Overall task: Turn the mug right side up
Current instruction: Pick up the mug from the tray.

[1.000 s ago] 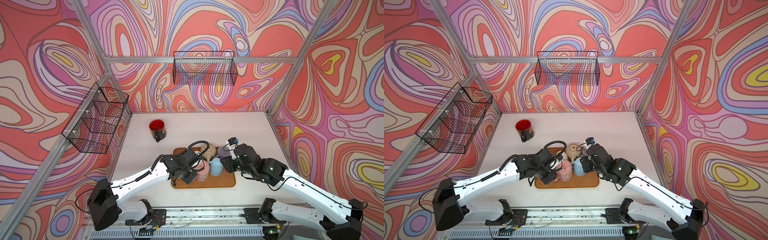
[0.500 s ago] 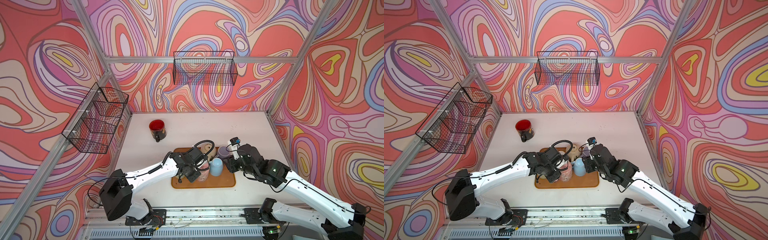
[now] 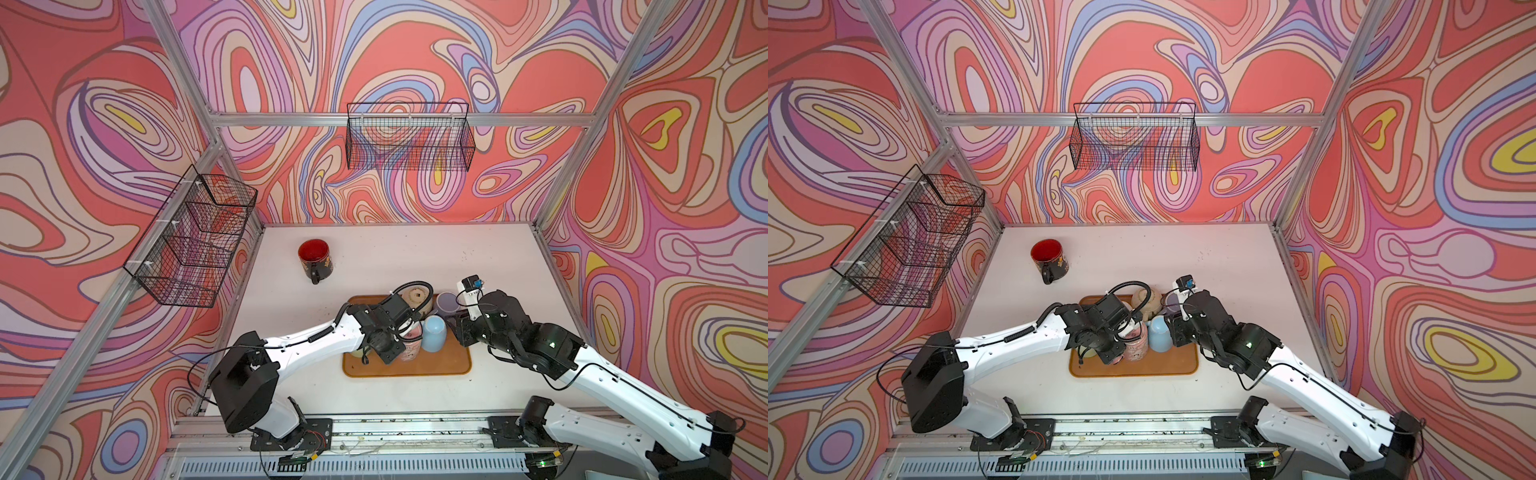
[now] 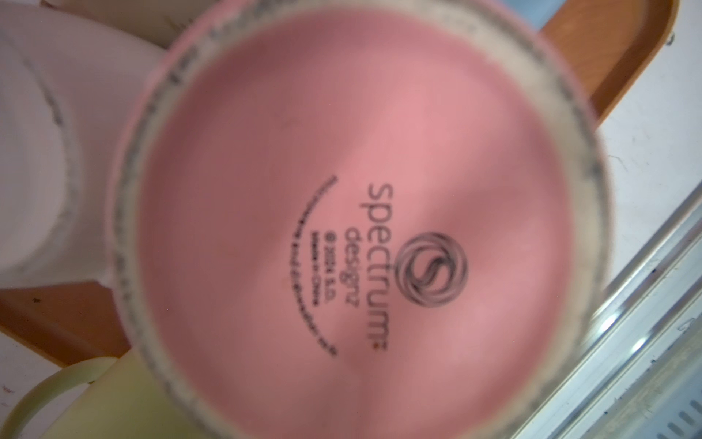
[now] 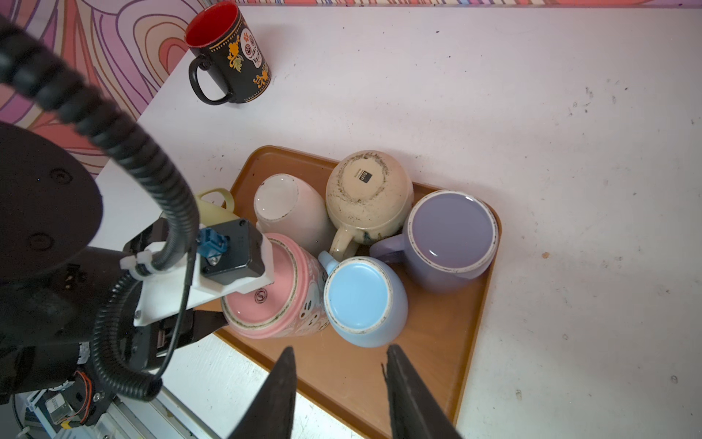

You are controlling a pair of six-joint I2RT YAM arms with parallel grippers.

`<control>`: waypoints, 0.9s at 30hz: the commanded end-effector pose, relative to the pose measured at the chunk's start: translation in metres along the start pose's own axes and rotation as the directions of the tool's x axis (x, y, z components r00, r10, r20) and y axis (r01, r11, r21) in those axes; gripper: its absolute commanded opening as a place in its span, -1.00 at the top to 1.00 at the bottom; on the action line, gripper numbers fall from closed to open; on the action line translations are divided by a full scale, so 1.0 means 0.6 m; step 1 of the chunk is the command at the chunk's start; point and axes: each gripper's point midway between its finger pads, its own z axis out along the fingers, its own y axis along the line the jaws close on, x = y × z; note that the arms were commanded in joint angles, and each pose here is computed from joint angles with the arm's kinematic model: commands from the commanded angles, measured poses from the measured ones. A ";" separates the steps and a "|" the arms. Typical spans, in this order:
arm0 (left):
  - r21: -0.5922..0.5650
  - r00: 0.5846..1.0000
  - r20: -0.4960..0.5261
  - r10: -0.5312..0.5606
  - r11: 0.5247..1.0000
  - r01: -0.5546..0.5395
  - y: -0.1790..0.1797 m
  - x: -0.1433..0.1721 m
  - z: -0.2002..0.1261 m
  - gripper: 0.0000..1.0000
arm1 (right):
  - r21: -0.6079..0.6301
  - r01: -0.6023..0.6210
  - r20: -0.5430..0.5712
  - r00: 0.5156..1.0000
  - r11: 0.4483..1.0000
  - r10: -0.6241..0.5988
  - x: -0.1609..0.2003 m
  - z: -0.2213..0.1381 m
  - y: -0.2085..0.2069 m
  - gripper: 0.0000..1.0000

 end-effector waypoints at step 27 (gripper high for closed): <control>0.019 0.997 0.065 -0.040 0.999 0.039 -0.006 -0.012 0.011 0.20 | 0.009 -0.007 0.019 1.000 1.000 0.007 0.012 -0.018 -0.014 0.20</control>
